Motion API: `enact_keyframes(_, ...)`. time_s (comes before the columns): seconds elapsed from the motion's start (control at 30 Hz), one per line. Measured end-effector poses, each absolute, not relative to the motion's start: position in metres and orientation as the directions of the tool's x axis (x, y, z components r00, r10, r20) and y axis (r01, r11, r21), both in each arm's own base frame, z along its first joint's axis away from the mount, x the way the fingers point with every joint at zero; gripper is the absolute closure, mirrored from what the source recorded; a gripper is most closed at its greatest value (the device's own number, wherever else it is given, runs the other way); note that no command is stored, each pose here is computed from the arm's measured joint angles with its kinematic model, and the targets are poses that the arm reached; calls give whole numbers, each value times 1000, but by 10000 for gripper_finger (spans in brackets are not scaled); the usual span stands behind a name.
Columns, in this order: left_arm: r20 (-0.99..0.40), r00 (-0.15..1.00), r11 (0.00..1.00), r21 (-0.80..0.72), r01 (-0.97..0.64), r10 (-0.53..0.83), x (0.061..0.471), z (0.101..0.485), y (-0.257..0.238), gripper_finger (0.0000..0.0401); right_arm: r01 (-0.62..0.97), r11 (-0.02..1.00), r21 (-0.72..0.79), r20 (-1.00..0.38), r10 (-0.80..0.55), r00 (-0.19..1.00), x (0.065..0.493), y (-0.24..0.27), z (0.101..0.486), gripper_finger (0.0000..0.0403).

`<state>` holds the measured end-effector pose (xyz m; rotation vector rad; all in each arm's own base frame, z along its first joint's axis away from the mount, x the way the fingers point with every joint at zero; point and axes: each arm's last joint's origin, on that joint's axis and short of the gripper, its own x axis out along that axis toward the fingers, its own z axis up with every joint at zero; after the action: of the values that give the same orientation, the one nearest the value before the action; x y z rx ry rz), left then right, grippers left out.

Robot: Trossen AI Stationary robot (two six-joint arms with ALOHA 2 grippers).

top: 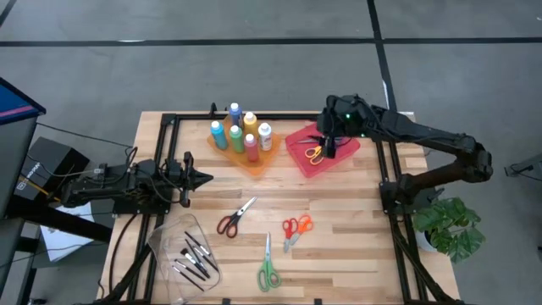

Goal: Pick & Place Paint Supplies
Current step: Put the black scissors into the pink bin

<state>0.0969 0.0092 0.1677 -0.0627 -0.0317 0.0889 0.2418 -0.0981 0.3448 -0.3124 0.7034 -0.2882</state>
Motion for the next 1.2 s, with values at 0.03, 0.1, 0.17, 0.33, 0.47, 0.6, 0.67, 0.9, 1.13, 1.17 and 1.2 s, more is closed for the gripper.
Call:
enact_keyframes(0.03,29,996,994,-64,-87,89,97,168,9,400,143,918,-370,-578,-348,738,244,-94,345,167)
enact_keyframes(0.1,29,996,994,-64,-88,90,97,168,9,400,124,924,-362,-566,-324,758,249,-85,346,164)
enact_keyframes(0.17,29,996,994,-64,-87,89,97,168,9,400,96,928,-360,-556,-296,777,256,-77,345,158)
enact_keyframes(0.33,29,996,994,-64,-87,89,97,168,9,400,8,943,-333,-531,-194,825,277,-59,339,140)
enact_keyframes(0.47,29,996,994,-64,-88,90,97,168,9,400,-77,948,-309,-530,-104,842,297,-47,328,137)
enact_keyframes(0.6,29,996,994,-64,-88,90,97,168,9,400,-153,944,-292,-532,-28,846,323,-37,308,136)
enact_keyframes(0.67,29,996,994,-64,-87,89,97,168,9,400,-193,939,-286,-512,21,859,337,-32,297,136)
enact_keyframes(0.9,29,996,994,-64,-87,89,97,168,9,400,-308,902,-303,-446,152,882,383,-20,254,136)
enact_keyframes(1.13,29,996,994,-64,-87,89,97,168,9,400,-362,883,-298,-406,226,886,414,-10,211,136)
enact_keyframes(1.17,29,996,994,-64,-87,89,97,168,9,400,-368,882,-294,-414,229,881,418,-8,206,136)
enact_keyframes(1.2,29,996,994,-64,-87,89,97,168,9,400,-374,881,-290,-423,233,876,424,-7,202,136)
